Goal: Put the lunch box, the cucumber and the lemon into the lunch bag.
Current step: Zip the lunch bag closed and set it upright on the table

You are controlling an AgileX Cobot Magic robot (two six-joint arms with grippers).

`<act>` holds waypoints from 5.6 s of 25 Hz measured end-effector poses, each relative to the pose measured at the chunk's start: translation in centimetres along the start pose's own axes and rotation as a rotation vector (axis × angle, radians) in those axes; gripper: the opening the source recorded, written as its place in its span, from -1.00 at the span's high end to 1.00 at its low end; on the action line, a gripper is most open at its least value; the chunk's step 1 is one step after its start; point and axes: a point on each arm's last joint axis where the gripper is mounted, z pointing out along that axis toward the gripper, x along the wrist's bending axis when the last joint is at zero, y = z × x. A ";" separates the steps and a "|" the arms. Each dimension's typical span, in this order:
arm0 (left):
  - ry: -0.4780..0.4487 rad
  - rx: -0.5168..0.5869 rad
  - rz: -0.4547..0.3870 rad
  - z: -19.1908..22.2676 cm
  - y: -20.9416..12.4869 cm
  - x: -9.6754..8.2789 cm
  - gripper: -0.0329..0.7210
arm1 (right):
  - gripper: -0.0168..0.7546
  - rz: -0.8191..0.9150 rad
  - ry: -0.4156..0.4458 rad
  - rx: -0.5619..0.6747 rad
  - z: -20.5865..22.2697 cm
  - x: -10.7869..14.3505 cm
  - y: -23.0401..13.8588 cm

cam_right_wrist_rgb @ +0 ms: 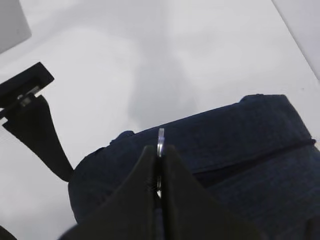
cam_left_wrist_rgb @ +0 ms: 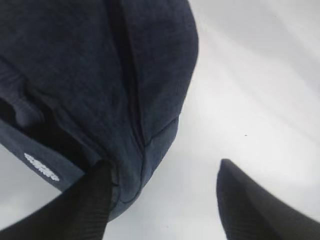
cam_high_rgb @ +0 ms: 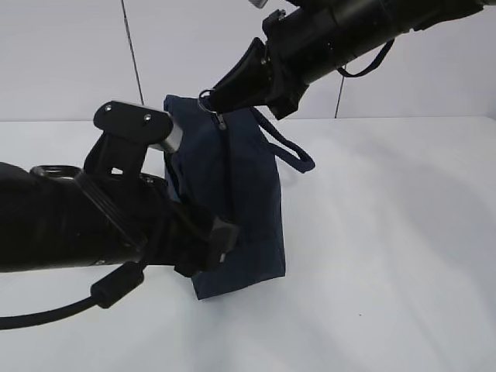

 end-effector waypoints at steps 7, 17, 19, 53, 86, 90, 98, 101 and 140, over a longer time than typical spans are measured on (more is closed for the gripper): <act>0.152 -0.010 0.011 -0.2 -0.4 -0.1 -0.32 | 0.94 0.009 0.028 -0.045 0.4 0.6 1.0; 0.242 0.009 -0.085 0.7 -1.0 0.7 -0.27 | 0.94 -0.051 0.028 -0.057 3.0 2.7 3.2; 0.242 0.008 -0.084 0.7 -1.0 0.7 -0.27 | 0.94 -0.048 0.007 -0.060 3.0 2.5 3.2; 0.507 -0.114 -0.010 -0.2 1.4 7.7 -0.24 | 0.94 0.097 -0.178 -0.137 4.5 0.2 2.8; 0.113 -0.056 0.063 -2.6 -0.4 4.3 -0.23 | 0.94 0.187 -0.175 -0.189 6.4 -0.7 1.6; 0.111 -0.070 0.084 -1.8 0.5 3.3 -0.23 | 0.94 0.200 -0.167 -0.204 6.4 -0.6 1.7; 0.190 -0.044 0.095 1.5 1.3 3.5 -0.23 | 0.94 0.205 -0.153 -0.212 6.4 -0.5 1.8; 0.238 -0.042 0.073 1.9 1.2 3.9 -0.11 | 0.94 0.206 -0.151 -0.213 6.4 -0.5 1.8; 0.367 -0.060 0.102 1.7 0.7 5.2 0.91 | 0.94 0.301 -0.285 -0.223 4.8 -3.0 0.4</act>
